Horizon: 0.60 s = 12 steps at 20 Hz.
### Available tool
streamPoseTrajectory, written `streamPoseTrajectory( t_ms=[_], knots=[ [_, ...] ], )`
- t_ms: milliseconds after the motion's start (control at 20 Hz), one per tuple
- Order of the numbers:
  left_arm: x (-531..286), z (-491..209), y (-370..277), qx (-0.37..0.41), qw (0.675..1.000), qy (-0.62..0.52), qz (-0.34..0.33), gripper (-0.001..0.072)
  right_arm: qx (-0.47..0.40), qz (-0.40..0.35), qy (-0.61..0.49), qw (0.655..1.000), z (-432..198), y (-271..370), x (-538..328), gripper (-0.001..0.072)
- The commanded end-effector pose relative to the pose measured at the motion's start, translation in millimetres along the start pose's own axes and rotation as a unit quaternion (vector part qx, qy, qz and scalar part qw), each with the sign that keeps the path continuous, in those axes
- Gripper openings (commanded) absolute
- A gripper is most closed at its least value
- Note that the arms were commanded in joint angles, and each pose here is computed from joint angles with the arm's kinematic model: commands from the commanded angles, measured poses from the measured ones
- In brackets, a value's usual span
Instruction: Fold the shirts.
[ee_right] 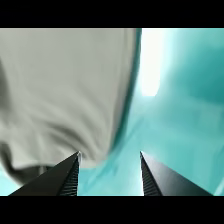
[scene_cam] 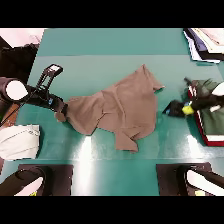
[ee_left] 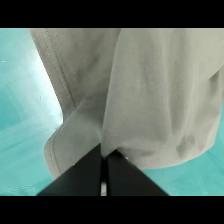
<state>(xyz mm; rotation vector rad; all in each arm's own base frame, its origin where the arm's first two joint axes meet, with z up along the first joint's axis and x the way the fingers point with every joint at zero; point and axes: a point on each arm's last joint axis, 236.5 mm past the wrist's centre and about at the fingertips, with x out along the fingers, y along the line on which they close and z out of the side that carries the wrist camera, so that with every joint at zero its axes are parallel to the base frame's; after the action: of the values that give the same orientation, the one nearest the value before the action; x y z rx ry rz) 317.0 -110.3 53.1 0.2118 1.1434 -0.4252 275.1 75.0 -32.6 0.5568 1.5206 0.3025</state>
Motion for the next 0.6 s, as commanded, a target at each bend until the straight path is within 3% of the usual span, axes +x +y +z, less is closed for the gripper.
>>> streamPoseTrajectory(
  t_ms=[0, 350, 400, 450, 550],
  knots=[
    [0.2, -1.1, -0.1, -0.001, 1.000, 0.002, 0.000, 0.0023, 0.031, 0.027, 0.038, 0.998, -43.8, -1.4, 44.2, 0.0431],
    [0.2, -3.4, -0.7, -0.002, 1.000, 0.007, -0.002, 0.0023, 0.002, 0.037, 0.011, 0.999, -38.1, 23.8, 67.3, 0.0425],
    [0.2, -3.8, -0.9, -0.003, 1.000, 0.008, -0.002, 0.0023, -0.003, 0.036, 0.011, 0.999, -38.8, 26.0, 68.8, 0.0303],
    [0.2, -4.5, -1.0, -0.005, 1.000, 0.009, -0.002, 0.0023, -0.010, 0.035, 0.012, 0.999, -40.0, 28.1, 70.3, 0.0046],
    [-2.3, -5.6, -1.4, -0.004, 1.000, 0.013, -0.002, 0.0022, -0.024, 0.036, 0.005, 0.999, -37.7, 34.7, 66.2, 0.0026]
  ],
)
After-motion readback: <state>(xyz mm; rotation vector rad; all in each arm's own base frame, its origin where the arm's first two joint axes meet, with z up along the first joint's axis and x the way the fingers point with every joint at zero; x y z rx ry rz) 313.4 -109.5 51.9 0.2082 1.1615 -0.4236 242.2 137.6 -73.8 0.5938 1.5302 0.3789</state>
